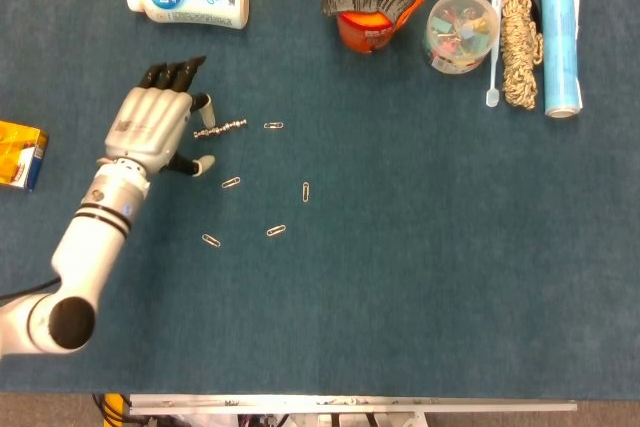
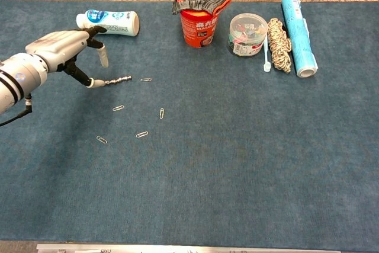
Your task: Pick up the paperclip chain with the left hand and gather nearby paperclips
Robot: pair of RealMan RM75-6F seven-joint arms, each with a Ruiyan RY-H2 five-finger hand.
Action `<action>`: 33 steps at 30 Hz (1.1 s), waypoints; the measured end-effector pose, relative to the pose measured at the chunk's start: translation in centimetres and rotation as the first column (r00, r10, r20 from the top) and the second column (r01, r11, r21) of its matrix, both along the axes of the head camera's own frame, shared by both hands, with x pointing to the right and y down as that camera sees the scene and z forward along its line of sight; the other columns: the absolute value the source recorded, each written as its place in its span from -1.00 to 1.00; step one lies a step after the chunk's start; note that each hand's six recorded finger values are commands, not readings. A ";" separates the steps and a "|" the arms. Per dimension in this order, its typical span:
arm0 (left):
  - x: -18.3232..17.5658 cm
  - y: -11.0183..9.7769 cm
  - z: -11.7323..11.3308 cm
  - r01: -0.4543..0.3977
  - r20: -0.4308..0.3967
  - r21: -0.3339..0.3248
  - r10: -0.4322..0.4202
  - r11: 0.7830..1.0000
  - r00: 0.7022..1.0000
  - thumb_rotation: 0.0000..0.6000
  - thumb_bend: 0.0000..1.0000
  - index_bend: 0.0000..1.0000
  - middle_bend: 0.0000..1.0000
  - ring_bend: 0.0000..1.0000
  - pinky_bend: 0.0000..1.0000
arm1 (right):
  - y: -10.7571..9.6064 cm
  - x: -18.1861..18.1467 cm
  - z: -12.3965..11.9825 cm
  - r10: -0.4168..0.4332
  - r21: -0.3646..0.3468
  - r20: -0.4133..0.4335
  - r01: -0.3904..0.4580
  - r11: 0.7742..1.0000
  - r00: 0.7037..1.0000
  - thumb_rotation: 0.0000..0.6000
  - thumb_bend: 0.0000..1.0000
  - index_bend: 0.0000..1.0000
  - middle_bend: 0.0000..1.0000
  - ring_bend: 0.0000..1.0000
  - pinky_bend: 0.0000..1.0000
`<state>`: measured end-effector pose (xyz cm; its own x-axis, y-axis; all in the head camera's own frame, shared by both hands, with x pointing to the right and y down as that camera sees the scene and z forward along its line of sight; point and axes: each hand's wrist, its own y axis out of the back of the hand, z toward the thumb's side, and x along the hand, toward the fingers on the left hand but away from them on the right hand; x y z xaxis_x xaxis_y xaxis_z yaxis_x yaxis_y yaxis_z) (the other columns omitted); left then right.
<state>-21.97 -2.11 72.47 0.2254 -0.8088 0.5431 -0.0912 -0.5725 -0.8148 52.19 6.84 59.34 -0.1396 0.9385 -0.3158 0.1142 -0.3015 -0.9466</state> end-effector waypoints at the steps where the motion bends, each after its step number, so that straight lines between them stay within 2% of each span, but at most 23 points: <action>1: 0.1 -0.2 0.2 0.006 0.011 0.003 -0.006 1.000 1.000 1.00 -0.62 -0.12 -1.00 -1.00 -0.95 | 0.0 0.0 0.0 0.000 0.000 0.000 0.000 1.000 1.000 1.00 -1.00 -0.52 -0.55 -0.52 0.10; 13: 1.5 -1.8 2.2 0.064 0.103 0.011 -0.065 0.998 0.993 1.00 -0.62 -0.06 -1.00 -1.00 -1.00 | 0.0 0.0 0.0 -0.003 -0.002 0.005 0.003 1.000 1.000 1.00 -1.00 -0.52 -0.55 -0.52 0.10; 33: 2.8 -2.2 4.4 0.126 0.202 0.000 -0.124 0.992 0.972 1.00 -0.62 -0.04 -1.00 -1.00 -1.00 | 0.0 0.0 0.0 -0.003 -0.009 0.008 0.003 1.000 1.000 1.00 -1.00 -0.52 -0.55 -0.52 0.10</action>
